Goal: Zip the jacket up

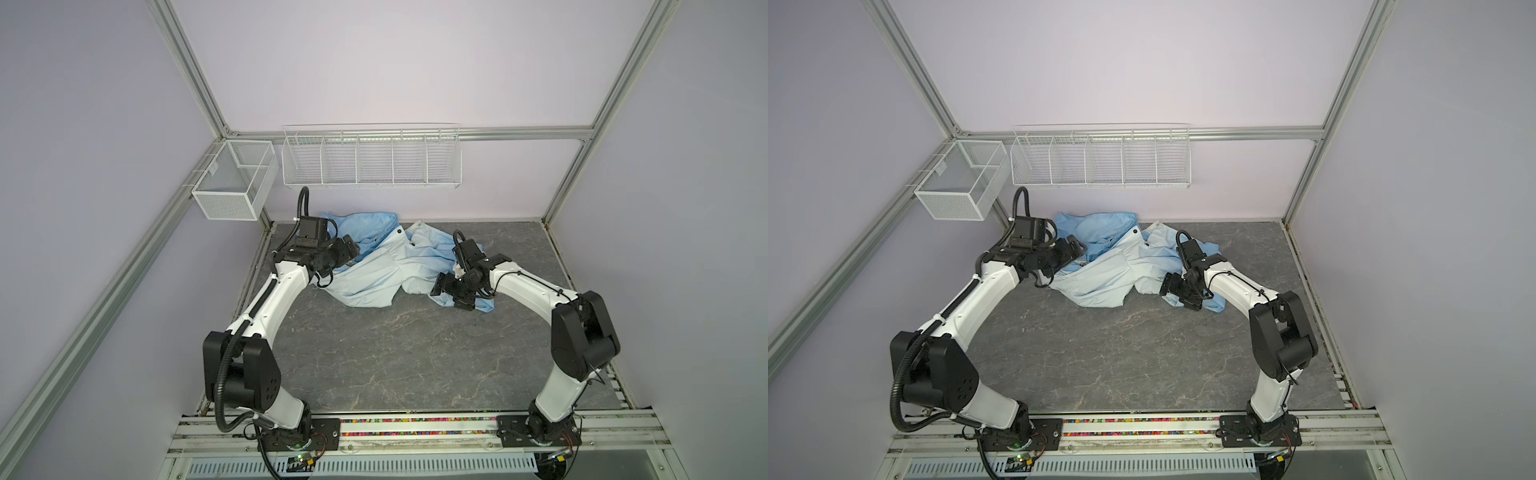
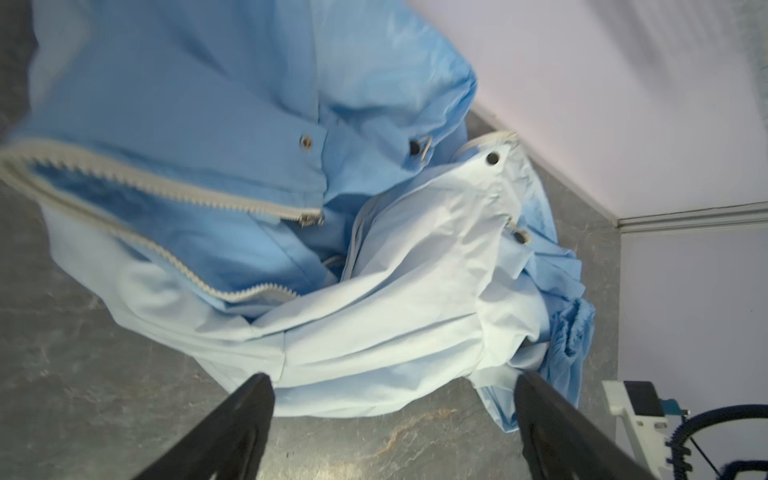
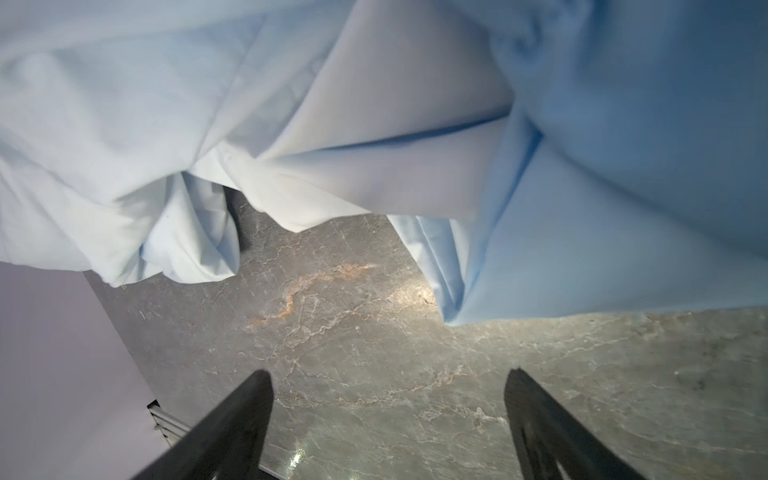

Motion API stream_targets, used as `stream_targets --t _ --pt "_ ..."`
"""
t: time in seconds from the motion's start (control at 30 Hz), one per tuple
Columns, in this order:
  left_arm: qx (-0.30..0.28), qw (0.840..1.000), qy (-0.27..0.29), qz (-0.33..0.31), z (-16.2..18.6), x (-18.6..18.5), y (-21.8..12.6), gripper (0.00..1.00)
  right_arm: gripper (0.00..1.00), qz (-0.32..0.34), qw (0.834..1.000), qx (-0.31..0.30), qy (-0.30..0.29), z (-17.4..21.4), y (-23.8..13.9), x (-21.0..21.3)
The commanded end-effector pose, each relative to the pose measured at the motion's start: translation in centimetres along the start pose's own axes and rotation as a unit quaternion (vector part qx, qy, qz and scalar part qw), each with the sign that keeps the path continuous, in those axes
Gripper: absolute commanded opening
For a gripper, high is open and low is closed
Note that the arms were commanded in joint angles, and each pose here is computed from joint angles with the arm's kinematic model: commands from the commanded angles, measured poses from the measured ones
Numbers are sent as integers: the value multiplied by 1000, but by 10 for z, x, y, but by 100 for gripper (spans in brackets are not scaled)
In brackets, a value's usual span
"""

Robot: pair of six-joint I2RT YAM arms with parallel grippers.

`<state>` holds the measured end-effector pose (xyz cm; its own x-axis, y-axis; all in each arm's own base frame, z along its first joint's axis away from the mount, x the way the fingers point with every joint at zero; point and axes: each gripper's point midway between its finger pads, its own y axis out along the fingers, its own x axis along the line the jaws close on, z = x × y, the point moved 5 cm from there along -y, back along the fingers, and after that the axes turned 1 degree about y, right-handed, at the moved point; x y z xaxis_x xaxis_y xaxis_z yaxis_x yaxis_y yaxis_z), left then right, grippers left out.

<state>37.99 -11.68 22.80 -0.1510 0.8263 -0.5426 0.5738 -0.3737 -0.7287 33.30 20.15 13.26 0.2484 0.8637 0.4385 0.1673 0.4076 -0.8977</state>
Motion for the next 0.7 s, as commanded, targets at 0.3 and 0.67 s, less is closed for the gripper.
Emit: stream_targets --t 0.3,0.67 --pt "92 995 36 5 23 -17 47 94 90 19 999 10 47 -25 25 -17" --pt "115 993 13 -13 46 -17 92 94 64 51 998 10 44 -38 44 -29"
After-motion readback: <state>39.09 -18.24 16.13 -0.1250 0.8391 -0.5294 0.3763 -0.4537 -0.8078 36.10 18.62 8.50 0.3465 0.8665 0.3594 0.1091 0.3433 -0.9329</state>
